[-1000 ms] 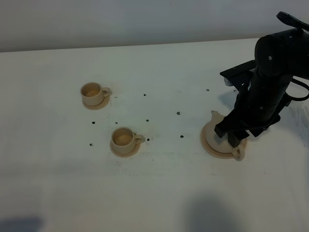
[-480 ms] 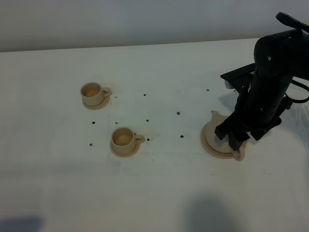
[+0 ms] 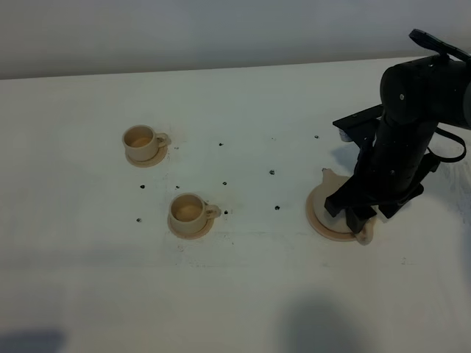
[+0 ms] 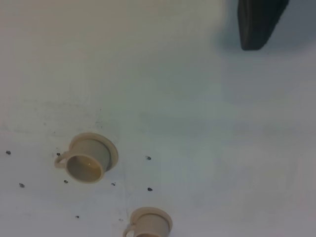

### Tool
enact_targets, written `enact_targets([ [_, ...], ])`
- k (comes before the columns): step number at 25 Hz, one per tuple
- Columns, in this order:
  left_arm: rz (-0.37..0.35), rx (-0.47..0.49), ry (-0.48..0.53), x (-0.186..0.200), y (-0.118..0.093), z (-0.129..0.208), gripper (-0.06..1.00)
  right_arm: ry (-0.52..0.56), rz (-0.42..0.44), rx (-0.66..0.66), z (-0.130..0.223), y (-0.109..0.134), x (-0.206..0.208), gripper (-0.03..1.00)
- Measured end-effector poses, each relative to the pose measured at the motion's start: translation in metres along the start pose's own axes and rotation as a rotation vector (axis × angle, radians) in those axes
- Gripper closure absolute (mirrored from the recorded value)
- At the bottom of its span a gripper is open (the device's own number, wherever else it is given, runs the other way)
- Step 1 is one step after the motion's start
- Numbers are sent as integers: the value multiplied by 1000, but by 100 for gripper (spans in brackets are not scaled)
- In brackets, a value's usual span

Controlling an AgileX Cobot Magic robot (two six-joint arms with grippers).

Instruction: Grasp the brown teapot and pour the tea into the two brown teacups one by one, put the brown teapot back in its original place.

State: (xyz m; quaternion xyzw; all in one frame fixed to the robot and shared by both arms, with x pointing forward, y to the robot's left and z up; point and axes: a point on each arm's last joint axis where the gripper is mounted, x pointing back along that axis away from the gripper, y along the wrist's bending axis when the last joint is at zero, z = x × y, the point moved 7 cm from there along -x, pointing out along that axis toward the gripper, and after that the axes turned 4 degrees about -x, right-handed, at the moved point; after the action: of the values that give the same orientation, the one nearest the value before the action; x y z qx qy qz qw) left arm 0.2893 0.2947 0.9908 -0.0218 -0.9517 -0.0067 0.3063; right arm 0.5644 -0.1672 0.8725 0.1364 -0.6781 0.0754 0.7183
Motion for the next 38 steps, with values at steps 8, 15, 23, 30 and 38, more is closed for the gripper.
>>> enact_targets([
  [8,0,0,0,0,0,0,40,-2,0,12,-1,0,-1,58],
  [15,0,0,0,0,0,0,40,7,-7,66,1,1,-1,86],
  [23,0,0,0,0,0,0,40,7,-7,84,1,2,0,86],
  [30,0,0,0,0,0,0,40,-3,17,106,6,-1,15,86],
  [38,0,0,0,0,0,0,40,-27,32,127,7,1,25,86],
])
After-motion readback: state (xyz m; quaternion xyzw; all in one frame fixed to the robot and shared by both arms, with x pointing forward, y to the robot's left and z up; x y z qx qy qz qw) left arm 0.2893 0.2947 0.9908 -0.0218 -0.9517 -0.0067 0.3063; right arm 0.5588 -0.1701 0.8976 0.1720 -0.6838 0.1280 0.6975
